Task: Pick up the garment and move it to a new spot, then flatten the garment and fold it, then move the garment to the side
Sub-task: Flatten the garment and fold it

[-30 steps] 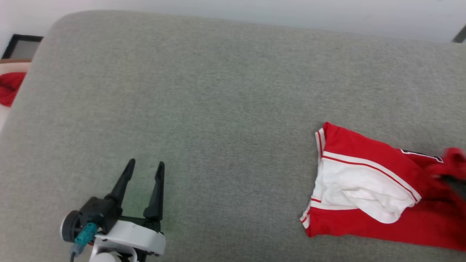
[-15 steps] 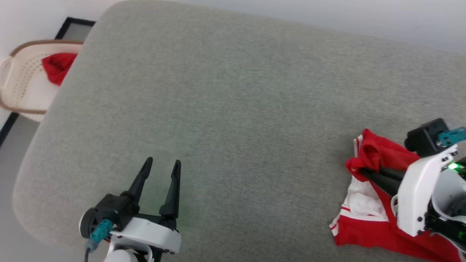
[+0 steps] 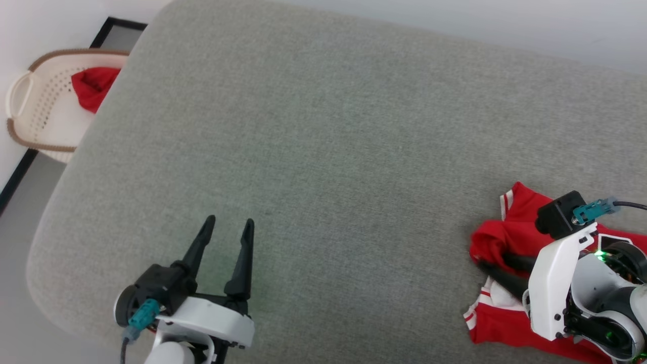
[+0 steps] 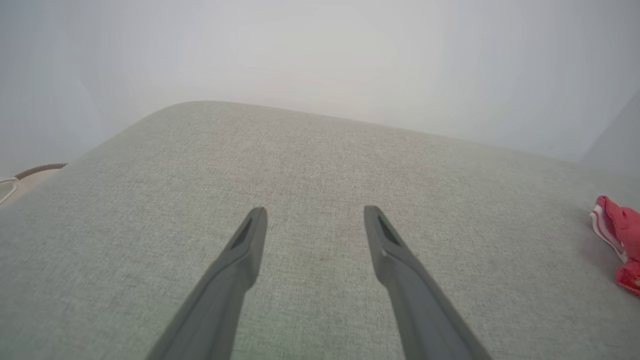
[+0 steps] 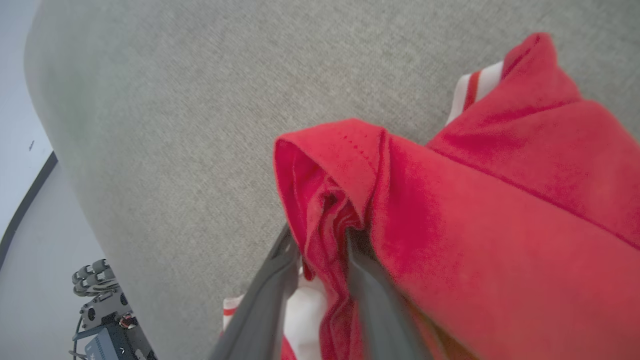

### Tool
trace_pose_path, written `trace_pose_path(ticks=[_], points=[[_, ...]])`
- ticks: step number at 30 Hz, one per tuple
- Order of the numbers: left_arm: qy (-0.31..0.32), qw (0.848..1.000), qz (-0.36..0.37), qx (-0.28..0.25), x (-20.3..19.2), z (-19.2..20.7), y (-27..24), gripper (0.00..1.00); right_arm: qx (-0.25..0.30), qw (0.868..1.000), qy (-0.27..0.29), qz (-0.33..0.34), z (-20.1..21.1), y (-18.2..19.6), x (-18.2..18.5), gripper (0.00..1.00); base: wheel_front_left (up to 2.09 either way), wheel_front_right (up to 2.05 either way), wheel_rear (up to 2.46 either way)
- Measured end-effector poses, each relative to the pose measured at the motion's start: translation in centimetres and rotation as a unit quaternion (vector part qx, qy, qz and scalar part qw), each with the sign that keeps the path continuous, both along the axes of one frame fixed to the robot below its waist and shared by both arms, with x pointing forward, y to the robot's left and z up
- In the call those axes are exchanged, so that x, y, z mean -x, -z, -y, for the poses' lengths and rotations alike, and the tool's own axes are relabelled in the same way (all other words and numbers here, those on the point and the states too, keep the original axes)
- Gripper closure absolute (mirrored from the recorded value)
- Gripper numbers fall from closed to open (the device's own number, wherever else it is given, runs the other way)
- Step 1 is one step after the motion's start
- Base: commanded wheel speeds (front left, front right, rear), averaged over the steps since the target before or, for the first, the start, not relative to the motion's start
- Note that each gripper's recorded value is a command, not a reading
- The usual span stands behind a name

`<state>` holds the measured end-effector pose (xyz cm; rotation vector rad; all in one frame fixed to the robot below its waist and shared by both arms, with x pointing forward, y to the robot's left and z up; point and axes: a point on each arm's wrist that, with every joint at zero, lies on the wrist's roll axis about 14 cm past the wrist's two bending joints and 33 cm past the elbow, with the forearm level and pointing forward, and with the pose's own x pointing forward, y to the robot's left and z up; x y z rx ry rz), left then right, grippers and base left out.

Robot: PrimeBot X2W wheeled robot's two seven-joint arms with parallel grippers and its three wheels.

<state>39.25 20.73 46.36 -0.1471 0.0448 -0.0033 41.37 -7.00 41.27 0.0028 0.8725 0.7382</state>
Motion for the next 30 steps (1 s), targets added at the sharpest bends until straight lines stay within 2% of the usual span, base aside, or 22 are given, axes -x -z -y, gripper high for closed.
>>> trace_pose_path(ticks=[8,14,19,22,30], points=[[0.019,1.000,0.011,0.000,-0.4,0.6,-0.7,0.00,-0.048,0.996,0.035,0.064,1.2,-4.1,-0.9,0.00,0.00,0.00,0.00],[0.053,0.998,0.016,0.000,-0.9,2.4,-1.0,0.00,-0.061,0.981,0.115,0.143,6.7,-7.6,-2.3,0.00,0.00,0.00,0.00],[0.084,0.996,0.003,0.010,-1.3,4.3,-0.2,0.00,-0.058,0.956,0.211,0.198,13.0,-8.7,-2.7,0.00,0.00,0.00,0.00],[0.102,0.995,-0.007,0.020,-1.5,5.5,0.5,0.00,-0.035,0.938,0.259,0.226,16.6,-8.2,-2.1,0.00,0.00,0.00,0.00],[0.128,0.992,-0.008,0.021,-1.8,6.8,0.2,0.00,-0.051,0.889,0.338,0.306,20.1,-9.1,0.0,0.00,0.00,0.00,0.00]])
